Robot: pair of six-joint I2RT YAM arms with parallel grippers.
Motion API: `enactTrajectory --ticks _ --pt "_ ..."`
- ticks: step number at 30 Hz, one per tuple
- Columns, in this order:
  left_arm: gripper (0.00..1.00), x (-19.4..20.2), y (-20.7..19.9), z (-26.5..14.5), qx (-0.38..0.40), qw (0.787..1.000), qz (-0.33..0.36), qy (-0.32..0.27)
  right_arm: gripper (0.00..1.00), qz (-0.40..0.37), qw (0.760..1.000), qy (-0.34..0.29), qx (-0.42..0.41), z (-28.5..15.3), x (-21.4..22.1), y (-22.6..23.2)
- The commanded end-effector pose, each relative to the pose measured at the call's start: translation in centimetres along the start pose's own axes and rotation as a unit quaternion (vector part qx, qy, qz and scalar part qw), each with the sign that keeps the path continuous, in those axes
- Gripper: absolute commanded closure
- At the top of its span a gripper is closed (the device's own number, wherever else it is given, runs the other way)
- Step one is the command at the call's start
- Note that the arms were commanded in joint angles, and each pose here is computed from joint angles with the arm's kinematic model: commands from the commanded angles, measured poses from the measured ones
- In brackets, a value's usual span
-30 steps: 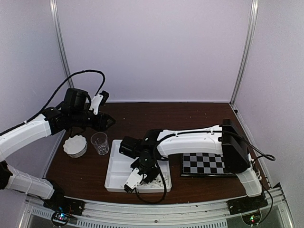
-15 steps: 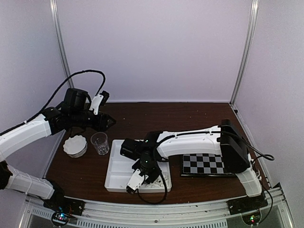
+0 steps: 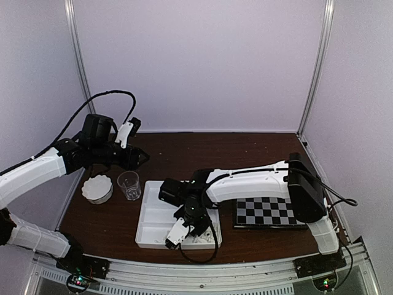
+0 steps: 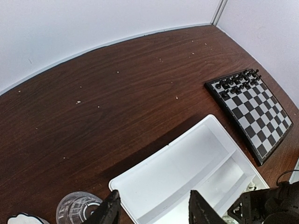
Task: Set up the chess pieces on the board
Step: Pick up the rook from the storage box.
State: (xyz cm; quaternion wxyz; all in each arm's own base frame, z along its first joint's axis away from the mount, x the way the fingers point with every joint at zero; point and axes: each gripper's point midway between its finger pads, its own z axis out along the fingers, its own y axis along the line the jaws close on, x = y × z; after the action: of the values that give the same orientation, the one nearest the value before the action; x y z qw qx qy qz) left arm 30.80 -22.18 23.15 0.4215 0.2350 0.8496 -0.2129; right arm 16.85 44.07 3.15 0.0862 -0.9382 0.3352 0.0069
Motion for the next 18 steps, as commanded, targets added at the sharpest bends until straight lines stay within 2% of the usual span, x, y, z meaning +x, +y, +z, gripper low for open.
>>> enactTrajectory --ticks 1,7,18 --pt "0.50 -1.0 0.0 0.0 0.005 1.000 0.010 -0.023 0.76 0.022 0.999 -0.005 0.024 -2.4 0.6 -0.7" --pt "0.50 -1.0 0.1 0.0 0.004 1.000 0.010 -0.022 0.72 0.033 0.999 0.007 0.017 -2.1 1.7 -0.3" --pt "0.50 -0.8 0.1 0.2 0.005 1.000 0.010 -0.019 0.82 0.045 0.999 0.007 0.026 -1.5 2.0 -0.7"
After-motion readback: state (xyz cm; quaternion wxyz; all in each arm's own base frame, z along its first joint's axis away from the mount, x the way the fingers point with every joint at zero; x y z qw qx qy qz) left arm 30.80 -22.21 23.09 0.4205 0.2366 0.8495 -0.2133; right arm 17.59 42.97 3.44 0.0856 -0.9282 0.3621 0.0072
